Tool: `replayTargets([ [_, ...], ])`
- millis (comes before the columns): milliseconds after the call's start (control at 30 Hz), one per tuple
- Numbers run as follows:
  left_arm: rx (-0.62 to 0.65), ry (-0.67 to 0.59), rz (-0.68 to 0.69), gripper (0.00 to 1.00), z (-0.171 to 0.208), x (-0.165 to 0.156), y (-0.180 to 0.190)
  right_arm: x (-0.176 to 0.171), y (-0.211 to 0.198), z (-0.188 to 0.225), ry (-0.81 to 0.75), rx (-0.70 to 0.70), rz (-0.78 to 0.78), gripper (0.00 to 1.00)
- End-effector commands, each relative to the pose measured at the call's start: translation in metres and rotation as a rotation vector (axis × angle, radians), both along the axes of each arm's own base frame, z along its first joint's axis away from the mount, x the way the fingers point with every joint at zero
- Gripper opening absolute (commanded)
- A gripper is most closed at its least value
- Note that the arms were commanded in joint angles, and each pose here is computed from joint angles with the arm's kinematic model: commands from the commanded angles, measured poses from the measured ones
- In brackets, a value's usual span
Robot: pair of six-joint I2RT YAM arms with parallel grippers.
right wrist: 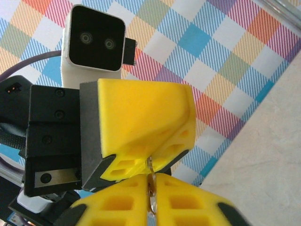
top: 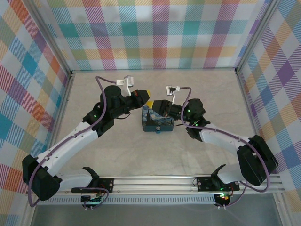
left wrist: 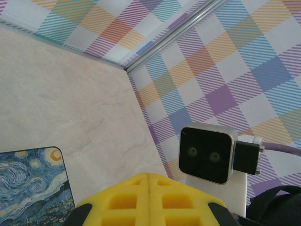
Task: Unlock a padlock with a key
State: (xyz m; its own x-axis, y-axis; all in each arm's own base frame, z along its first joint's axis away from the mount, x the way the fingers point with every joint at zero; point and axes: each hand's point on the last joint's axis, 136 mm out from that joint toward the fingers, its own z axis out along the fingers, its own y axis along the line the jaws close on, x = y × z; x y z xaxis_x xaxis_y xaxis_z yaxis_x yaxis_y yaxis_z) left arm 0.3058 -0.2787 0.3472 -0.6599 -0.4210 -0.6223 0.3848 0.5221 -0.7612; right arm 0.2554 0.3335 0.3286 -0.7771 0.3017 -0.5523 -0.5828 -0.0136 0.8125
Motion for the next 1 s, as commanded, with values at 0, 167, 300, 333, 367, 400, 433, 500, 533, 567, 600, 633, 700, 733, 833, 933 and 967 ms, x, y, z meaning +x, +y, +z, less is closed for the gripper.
replayTargets([
  [0, -0.037, -0.038, -0.002, 0.0, 0.014, -0.006, 0.0, -0.007, 0.001, 0.02, -0.072, 0.041, 0.024, 0.0],
  [167, 0.0, -0.008, 0.0, 0.25, 0.013, -0.008, 0.004, -0.008, -0.004, 0.016, -0.082, -0.01, 0.005, 0.0],
  [300, 0.017, 0.024, -0.062, 0.46, 0.017, -0.014, 0.007, -0.011, -0.014, 0.009, -0.094, -0.099, -0.009, 0.0],
  [333, 0.015, 0.033, -0.081, 0.49, 0.019, -0.016, 0.008, -0.014, -0.017, 0.008, -0.1, -0.122, -0.007, 0.0],
  [367, 0.011, 0.043, -0.101, 0.51, 0.021, -0.017, 0.01, -0.016, -0.02, 0.003, -0.095, -0.154, -0.004, 0.0],
  [400, 0.011, 0.053, -0.123, 0.52, 0.022, -0.018, 0.01, -0.018, -0.024, 0.001, -0.097, -0.178, -0.004, 0.0],
  [433, 0.01, 0.065, -0.146, 0.54, 0.024, -0.02, 0.011, -0.02, -0.027, 0.001, -0.101, -0.196, -0.002, 0.0],
  [500, 0.005, 0.086, -0.213, 0.57, 0.026, -0.027, 0.008, -0.023, -0.033, -0.003, -0.103, -0.245, 0.006, 0.0],
  [533, 0.003, 0.095, -0.243, 0.57, 0.027, -0.03, 0.006, -0.025, -0.035, -0.005, -0.1, -0.266, 0.011, 0.0],
  [567, -0.002, 0.105, -0.282, 0.57, 0.027, -0.034, 0.003, -0.028, -0.037, -0.006, -0.105, -0.282, 0.023, 0.0],
  [600, -0.009, 0.106, -0.325, 0.57, 0.03, -0.037, -0.001, -0.031, -0.038, -0.006, -0.109, -0.295, 0.037, 0.0],
  [633, 0.002, 0.147, -0.363, 0.58, 0.023, -0.042, -0.004, -0.034, -0.039, -0.006, -0.112, -0.304, 0.053, 0.0],
  [700, 0.004, 0.186, -0.417, 0.59, 0.018, -0.046, -0.011, -0.039, -0.04, -0.003, -0.123, -0.307, 0.075, 0.0],
  [733, 0.004, 0.204, -0.44, 0.59, 0.013, -0.048, -0.014, -0.041, -0.04, -0.002, -0.129, -0.307, 0.082, 0.0],
  [833, 0.001, 0.235, -0.477, 0.53, 0.005, -0.049, -0.02, -0.042, -0.04, -0.001, -0.13, -0.324, 0.094, 0.0],
  [933, 0.001, 0.24, -0.508, 0.43, 0.002, -0.054, -0.027, -0.043, -0.041, -0.001, -0.128, -0.33, 0.096, 0.0],
  [967, 0.004, 0.244, -0.515, 0.4, 0.0, -0.055, -0.028, -0.043, -0.04, -0.001, -0.127, -0.329, 0.098, 0.0],
])
